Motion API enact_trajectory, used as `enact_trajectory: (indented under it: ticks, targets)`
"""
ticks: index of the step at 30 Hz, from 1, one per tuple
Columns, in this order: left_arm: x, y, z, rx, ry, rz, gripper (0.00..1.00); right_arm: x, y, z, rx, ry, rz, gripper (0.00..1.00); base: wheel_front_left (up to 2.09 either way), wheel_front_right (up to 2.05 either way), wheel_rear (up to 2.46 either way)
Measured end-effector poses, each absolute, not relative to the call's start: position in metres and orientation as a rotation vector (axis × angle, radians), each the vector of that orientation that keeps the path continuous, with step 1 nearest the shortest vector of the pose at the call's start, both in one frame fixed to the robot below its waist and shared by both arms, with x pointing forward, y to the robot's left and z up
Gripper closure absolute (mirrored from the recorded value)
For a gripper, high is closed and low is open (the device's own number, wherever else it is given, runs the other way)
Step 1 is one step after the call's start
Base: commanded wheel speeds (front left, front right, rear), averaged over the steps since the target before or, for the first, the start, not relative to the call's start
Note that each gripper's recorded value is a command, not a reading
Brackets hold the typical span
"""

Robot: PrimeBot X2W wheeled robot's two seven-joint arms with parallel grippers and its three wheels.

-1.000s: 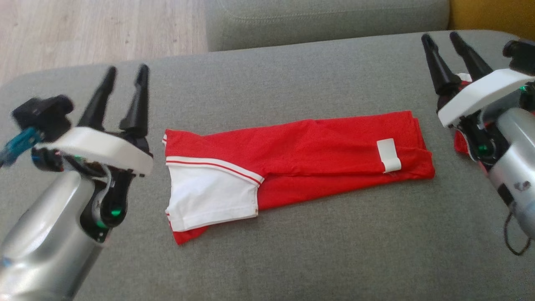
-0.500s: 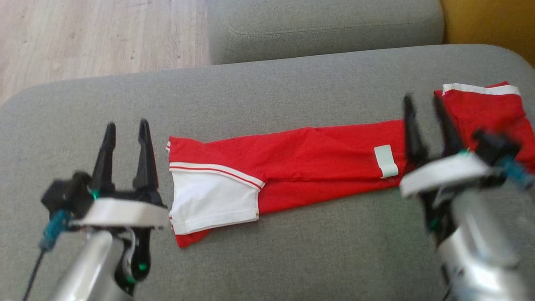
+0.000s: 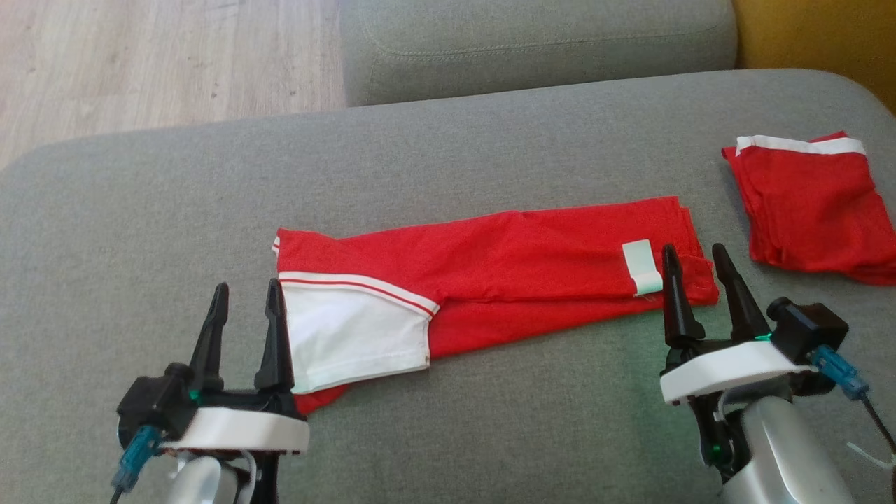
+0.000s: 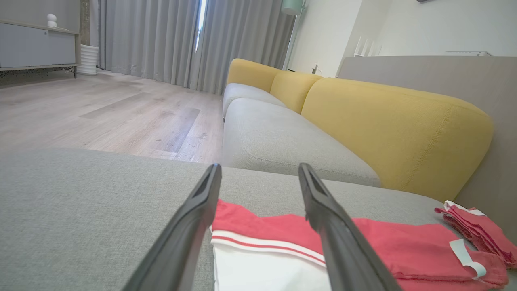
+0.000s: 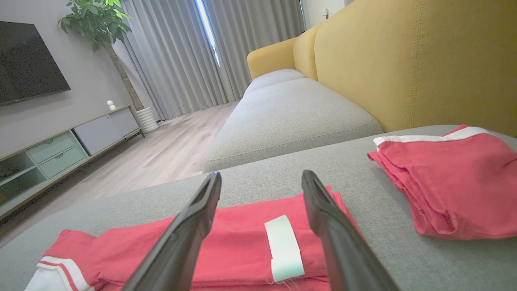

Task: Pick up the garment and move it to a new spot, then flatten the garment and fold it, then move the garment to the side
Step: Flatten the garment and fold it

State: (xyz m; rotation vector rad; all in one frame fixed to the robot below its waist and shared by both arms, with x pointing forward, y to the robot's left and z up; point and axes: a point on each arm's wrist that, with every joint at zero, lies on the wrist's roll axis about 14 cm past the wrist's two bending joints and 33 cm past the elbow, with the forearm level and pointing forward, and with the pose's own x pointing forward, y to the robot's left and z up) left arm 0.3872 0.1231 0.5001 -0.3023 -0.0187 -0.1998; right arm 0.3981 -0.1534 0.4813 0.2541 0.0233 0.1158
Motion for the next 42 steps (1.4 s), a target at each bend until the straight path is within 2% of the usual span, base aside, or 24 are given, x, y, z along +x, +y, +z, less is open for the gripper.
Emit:
enact_trajectory:
  ticks: [6, 10, 20, 25, 31, 32, 33, 34, 42]
  targets:
    - [0.391, 0.127, 0.494, -0.3, -0.012, -0.191, 0.0, 0.405, -0.15, 0.474, 0.236, 0.045, 0.124, 0.0, 0.0, 0.0, 0.0]
    - [0.395, 0.125, 0.488, -0.293, 0.002, -0.197, 0.0, 0.421, -0.174, 0.461, 0.252, 0.082, 0.037, 0.0, 0.0, 0.0, 0.0]
    - [0.41, 0.123, 0.471, -0.28, 0.041, -0.199, 0.0, 0.445, -0.201, 0.394, 0.289, 0.323, -0.102, 0.0, 0.0, 0.0, 0.0]
    - [0.41, 0.125, 0.463, -0.288, 0.064, -0.186, 0.0, 0.44, -0.198, 0.364, 0.298, 0.438, -0.123, 0.0, 0.0, 0.0, 0.0]
    - [0.41, 0.124, 0.46, -0.283, 0.073, -0.191, 0.0, 0.447, -0.193, 0.359, 0.3, 0.485, -0.112, 0.0, 0.0, 0.0, 0.0]
    - [0.411, 0.123, 0.46, -0.284, 0.072, -0.192, 0.0, 0.448, -0.193, 0.359, 0.305, 0.488, -0.112, 0.16, 0.0, 0.0, 0.0]
    - [0.412, 0.123, 0.461, -0.284, 0.07, -0.194, 0.0, 0.448, -0.193, 0.36, 0.303, 0.492, -0.11, 0.62, 0.0, 0.0, 0.0]
    - [0.412, 0.122, 0.461, -0.285, 0.068, -0.195, 0.0, 0.448, -0.193, 0.361, 0.303, 0.488, -0.108, 1.0, 0.0, 0.0, 0.0]
    - [0.414, 0.114, 0.471, -0.283, 0.044, -0.222, 0.0, 0.449, -0.207, 0.383, 0.302, 0.409, -0.138, 1.0, 0.0, 0.0, 0.0]
